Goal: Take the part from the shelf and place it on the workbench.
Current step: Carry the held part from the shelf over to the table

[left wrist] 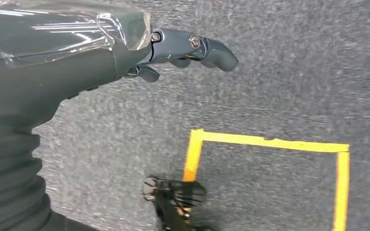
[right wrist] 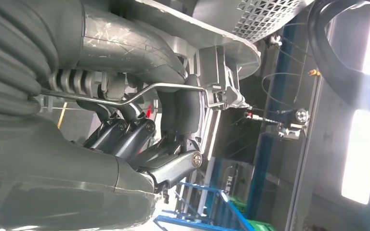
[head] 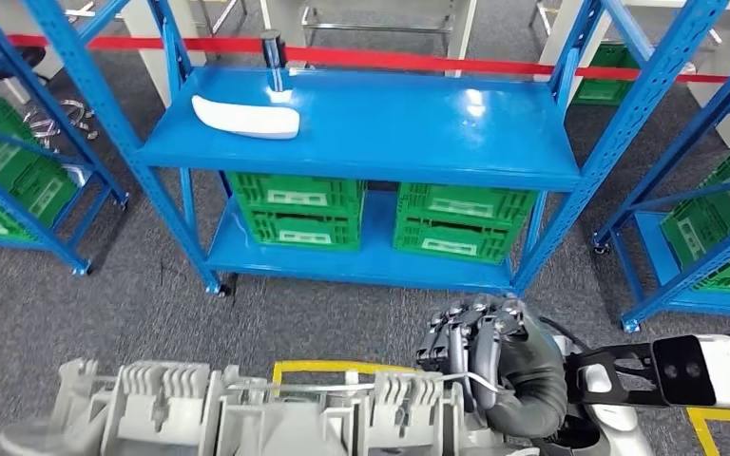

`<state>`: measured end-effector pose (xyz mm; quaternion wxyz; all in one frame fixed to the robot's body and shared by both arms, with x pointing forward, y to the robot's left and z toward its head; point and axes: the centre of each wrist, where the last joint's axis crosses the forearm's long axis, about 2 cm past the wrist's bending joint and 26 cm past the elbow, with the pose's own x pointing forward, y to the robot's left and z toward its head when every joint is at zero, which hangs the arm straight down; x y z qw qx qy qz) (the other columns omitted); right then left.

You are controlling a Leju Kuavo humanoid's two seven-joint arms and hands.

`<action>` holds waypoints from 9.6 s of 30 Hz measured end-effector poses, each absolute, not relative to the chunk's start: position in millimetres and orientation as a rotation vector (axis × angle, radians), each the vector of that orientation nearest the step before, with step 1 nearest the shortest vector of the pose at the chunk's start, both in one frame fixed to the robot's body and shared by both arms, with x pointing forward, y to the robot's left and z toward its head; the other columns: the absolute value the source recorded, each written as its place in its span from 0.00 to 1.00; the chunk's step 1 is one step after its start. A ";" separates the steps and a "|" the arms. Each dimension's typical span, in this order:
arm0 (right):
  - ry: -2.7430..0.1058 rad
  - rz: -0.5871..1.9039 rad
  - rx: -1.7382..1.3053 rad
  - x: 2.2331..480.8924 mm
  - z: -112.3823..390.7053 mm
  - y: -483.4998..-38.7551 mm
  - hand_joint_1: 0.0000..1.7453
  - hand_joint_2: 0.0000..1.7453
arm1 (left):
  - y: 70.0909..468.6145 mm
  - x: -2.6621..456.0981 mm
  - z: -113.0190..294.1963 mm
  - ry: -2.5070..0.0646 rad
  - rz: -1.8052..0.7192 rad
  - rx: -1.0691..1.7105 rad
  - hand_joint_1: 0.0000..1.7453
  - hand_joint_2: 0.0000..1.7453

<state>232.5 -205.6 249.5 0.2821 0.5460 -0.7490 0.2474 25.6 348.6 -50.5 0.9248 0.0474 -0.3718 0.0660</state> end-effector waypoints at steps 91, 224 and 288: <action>-2.116 0.717 1.439 237.8 258.7 -213.0 1.00 1.00 | 374.6 17.5 -20.2 -0.734 0.079 0.180 0.00 1.00; -2.058 0.995 1.195 243.4 259.2 -210.3 1.00 1.00 | 358.3 18.8 -46.4 -0.833 0.172 0.112 0.00 1.00; -1.963 1.113 1.235 259.6 262.0 -195.9 1.00 1.00 | 338.8 20.2 -63.1 -0.853 0.276 0.060 0.00 1.00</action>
